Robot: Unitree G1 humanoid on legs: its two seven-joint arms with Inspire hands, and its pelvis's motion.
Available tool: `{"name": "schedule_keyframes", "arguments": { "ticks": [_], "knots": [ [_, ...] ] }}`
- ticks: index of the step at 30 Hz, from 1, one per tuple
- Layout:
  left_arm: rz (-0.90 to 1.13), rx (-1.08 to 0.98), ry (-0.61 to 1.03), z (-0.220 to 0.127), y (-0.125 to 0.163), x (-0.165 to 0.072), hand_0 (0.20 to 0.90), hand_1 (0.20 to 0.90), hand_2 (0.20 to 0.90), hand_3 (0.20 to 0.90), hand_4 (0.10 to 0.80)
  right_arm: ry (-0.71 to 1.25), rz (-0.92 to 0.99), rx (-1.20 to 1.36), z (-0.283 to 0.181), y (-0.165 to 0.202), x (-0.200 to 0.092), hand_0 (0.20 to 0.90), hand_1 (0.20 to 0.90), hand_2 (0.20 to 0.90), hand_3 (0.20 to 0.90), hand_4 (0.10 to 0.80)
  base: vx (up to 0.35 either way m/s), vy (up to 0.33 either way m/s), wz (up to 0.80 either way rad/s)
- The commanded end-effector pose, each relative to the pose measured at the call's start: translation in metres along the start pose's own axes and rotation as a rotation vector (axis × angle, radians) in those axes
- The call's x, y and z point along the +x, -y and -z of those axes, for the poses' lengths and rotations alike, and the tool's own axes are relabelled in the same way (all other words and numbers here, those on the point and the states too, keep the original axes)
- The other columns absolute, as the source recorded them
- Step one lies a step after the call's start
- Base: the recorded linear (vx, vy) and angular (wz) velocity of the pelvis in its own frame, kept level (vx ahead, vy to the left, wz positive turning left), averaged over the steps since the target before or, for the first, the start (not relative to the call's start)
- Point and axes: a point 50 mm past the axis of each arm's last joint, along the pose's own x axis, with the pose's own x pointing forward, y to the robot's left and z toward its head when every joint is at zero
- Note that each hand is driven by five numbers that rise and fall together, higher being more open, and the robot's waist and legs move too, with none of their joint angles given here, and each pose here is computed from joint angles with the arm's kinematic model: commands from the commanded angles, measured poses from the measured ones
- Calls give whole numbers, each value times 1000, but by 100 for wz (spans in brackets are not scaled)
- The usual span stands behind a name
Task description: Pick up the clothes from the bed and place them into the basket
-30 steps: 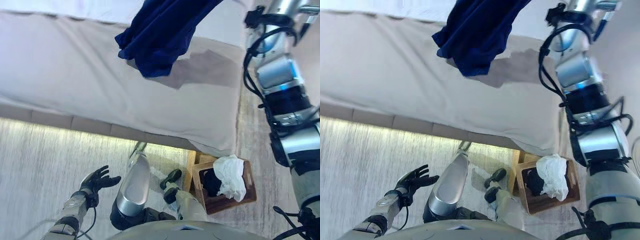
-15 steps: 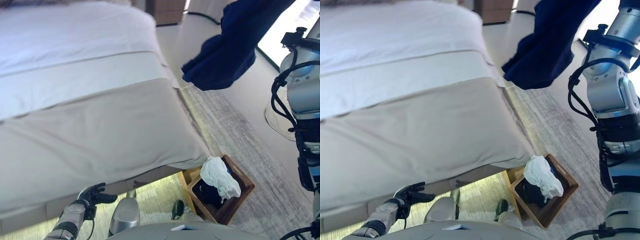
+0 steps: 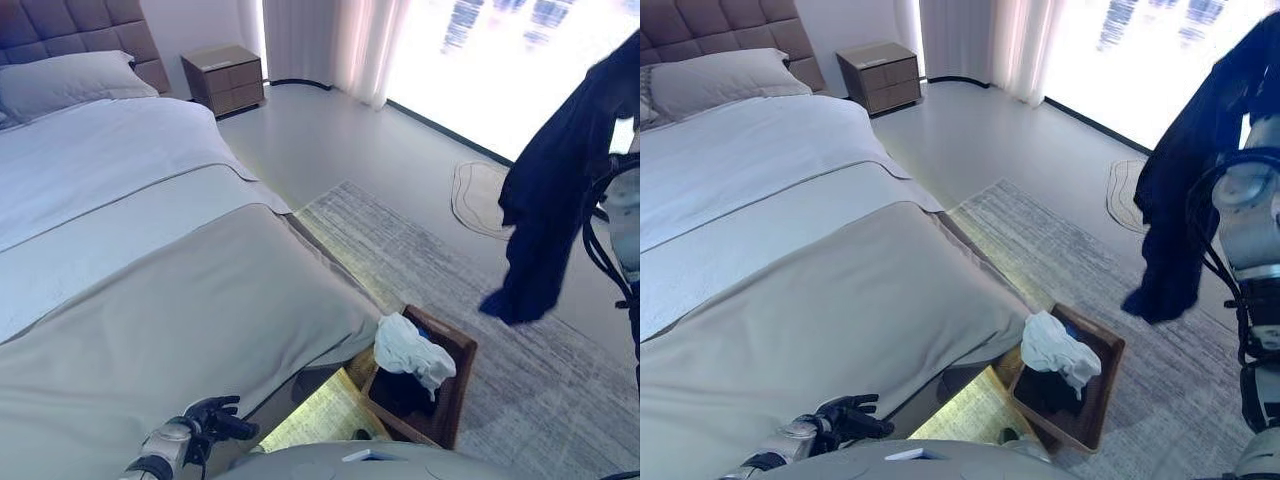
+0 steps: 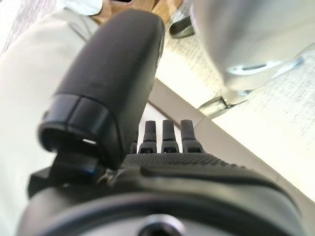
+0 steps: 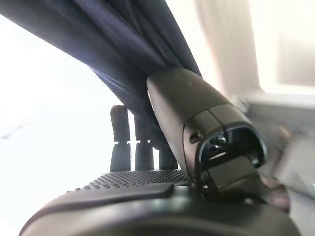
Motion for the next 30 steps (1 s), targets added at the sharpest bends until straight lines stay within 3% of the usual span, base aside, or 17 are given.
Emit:
{"name": "schedule_keyframes", "arguments": {
  "ticks": [1, 5, 15, 25, 30],
  "knots": [
    [-27, 110, 7, -12, -14, -1, 900, 900, 900, 900, 800, 107, 182, -4, -26, 42, 22, 300, 300, 300, 200, 100, -84, -189, -2],
    [-27, 123, 52, -29, -11, 0, 900, 900, 900, 900, 800, 66, 108, -47, -15, 26, 19, 300, 300, 300, 200, 100, -123, -113, -1],
    [-7, 91, 434, -133, 10, -8, 900, 900, 900, 900, 800, -37, 51, -105, -16, -5, 32, 300, 300, 300, 200, 100, -279, -52, -6],
    [0, 53, 627, -178, 3, -28, 900, 900, 900, 900, 800, -182, -122, -275, -6, -35, 36, 300, 300, 300, 200, 100, -109, -59, -13],
    [15, 46, 689, -191, 3, -36, 900, 900, 900, 900, 800, -228, -89, -293, -14, -29, 48, 300, 300, 300, 200, 100, -17, -56, -12]
  ]
}}
